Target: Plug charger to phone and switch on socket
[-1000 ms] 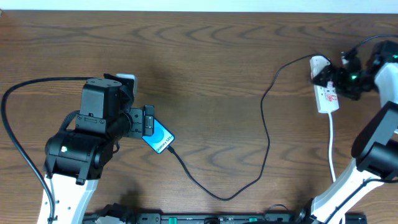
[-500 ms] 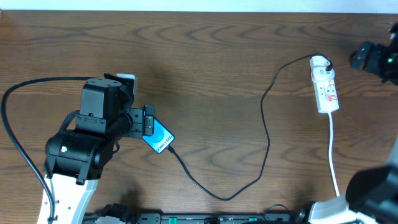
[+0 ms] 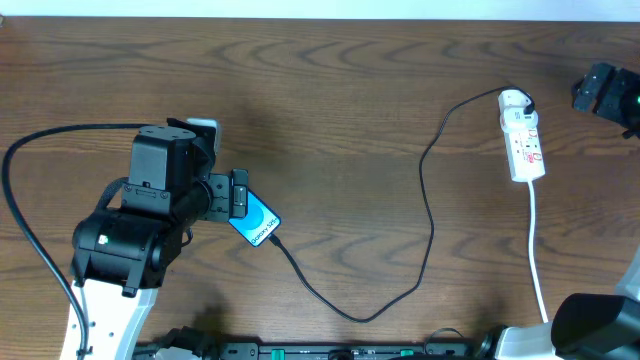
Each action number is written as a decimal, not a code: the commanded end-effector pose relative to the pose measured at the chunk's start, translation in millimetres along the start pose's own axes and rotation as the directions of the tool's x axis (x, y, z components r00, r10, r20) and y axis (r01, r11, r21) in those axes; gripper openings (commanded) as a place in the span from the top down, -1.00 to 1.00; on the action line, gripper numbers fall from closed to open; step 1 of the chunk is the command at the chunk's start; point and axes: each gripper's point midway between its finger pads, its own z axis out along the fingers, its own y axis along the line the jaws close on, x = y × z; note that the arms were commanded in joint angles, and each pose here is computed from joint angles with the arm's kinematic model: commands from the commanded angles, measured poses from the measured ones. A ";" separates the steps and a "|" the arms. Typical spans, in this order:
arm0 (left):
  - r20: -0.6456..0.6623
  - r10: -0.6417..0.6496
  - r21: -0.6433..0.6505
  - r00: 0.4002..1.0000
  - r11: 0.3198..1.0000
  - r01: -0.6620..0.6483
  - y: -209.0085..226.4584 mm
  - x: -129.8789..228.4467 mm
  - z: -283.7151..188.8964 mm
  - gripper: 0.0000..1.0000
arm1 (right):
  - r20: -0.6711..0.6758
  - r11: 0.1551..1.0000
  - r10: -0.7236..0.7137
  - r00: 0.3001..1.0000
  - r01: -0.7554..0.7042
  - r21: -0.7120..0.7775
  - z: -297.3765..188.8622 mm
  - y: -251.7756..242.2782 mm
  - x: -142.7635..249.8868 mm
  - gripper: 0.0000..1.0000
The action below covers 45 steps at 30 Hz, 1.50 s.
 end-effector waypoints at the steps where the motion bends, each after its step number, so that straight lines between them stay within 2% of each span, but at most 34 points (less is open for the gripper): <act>1: 0.020 0.015 -0.009 1.000 1.000 -0.015 0.7 -6.2 -4.5 -0.85 | -0.009 1.000 0.010 1.000 -0.010 0.008 2.3 0.1 1.5 -0.99; 30: 0.023 0.015 -0.008 1.000 1.000 -0.015 0.8 -5.0 -5.4 -0.85 | -0.009 1.000 0.011 1.000 -0.011 0.008 2.3 0.1 1.5 -0.98; 41: 0.072 0.014 -0.003 0.997 1.000 -0.013 5.0 28.5 -19.6 -0.85 | -0.009 1.000 0.011 1.000 -0.011 0.008 2.3 0.2 1.5 -0.98; 45: 0.127 0.012 0.003 0.992 1.000 -0.012 6.9 43.3 -17.4 -0.85 | -0.009 1.000 0.011 1.000 -0.011 0.008 2.3 0.2 1.5 -0.98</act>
